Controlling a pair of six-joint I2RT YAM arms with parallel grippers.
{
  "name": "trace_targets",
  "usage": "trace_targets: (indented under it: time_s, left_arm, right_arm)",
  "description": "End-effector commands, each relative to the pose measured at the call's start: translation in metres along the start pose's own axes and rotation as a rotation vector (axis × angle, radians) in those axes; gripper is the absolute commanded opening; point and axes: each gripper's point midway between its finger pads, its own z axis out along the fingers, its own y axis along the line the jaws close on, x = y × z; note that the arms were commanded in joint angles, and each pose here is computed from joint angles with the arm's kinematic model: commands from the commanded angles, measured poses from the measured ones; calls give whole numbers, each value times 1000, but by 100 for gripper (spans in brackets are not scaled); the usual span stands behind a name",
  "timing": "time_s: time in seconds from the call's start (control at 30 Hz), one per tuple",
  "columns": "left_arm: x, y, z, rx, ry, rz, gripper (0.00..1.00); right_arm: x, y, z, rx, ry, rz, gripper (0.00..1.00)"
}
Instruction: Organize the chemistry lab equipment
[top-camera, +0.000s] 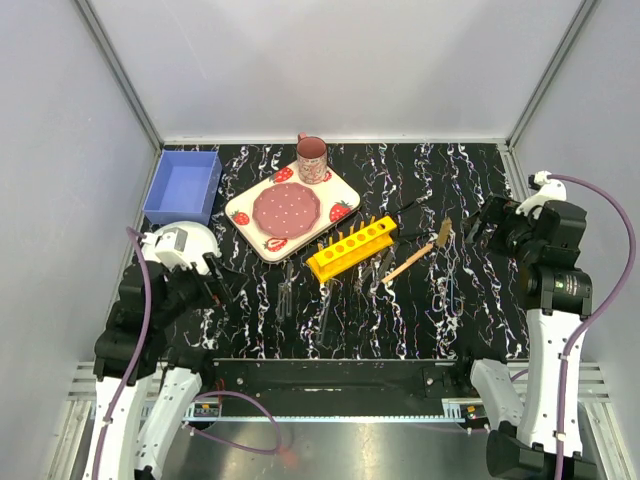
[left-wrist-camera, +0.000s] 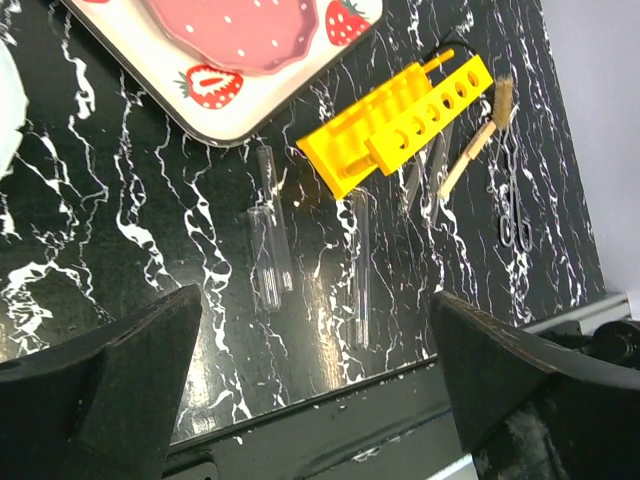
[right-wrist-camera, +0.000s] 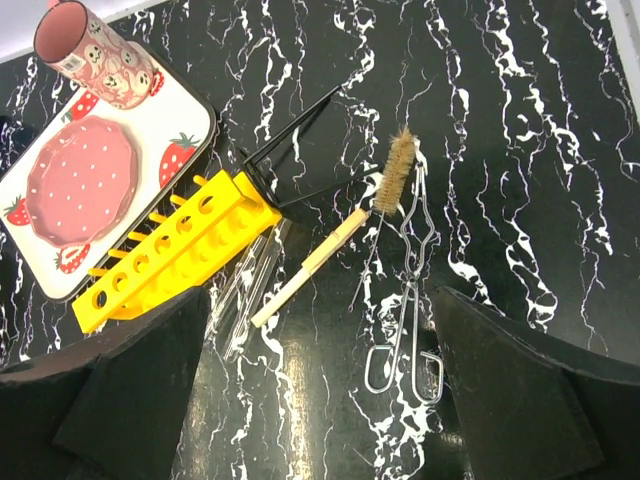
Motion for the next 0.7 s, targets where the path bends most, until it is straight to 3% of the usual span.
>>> trace_targets:
  time_s: [0.0, 0.1, 0.23, 0.33, 0.67]
  left_arm:
    - [10, -9, 8, 63, 73, -26, 99]
    - [28, 0, 20, 41, 150, -58, 99]
    - [52, 11, 31, 0, 233, -80, 99]
    - [66, 15, 35, -47, 293, -73, 99]
    - [95, 2, 72, -228, 413, 57, 99]
  right_arm:
    - [-9, 9, 3, -53, -55, -10, 100]
    - [1, 28, 3, -193, -36, -97, 100]
    - [40, 93, -24, -716, 7, -323, 100]
    - [61, 104, -33, -863, 30, -347, 100]
    - [76, 100, -21, -890, 76, -307, 100]
